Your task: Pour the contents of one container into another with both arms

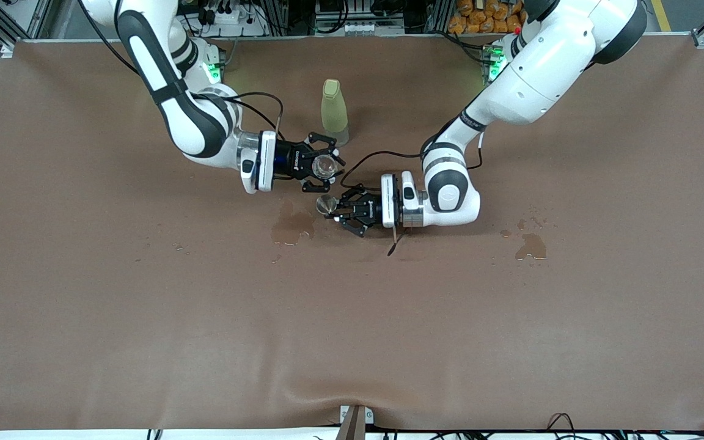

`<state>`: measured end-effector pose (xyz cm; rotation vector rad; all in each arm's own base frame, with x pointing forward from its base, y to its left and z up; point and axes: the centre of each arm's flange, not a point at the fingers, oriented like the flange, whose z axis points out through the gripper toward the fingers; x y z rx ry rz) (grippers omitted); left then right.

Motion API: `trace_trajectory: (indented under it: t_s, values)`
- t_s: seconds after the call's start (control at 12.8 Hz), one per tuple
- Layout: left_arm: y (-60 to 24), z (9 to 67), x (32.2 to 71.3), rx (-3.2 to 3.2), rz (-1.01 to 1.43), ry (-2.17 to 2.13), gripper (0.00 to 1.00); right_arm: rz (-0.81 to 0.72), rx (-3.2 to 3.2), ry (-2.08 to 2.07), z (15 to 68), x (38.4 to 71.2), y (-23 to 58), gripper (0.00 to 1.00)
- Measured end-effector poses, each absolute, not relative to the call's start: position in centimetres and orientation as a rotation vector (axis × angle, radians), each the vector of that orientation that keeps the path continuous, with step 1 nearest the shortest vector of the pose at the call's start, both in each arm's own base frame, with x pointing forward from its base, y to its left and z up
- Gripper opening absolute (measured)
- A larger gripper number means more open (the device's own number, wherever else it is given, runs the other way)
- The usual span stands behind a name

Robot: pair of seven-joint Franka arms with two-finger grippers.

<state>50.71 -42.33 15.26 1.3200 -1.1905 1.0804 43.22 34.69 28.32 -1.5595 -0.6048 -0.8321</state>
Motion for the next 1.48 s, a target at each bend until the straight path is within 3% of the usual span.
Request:
trace_trajectory:
  t_s: [0.47, 1.48]
  values:
    - [-41.8, 15.2, 51.1, 1.328, 1.086, -1.185, 0.21, -0.74, -1.618, -0.464, 28.0, 41.9, 36.2, 0.18]
    - [-41.5, 14.4, 50.4, 1.335, 1.074, -1.189, 0.21, -0.539, -1.657, -0.216, 28.4, 42.2, 36.1, 0.18]
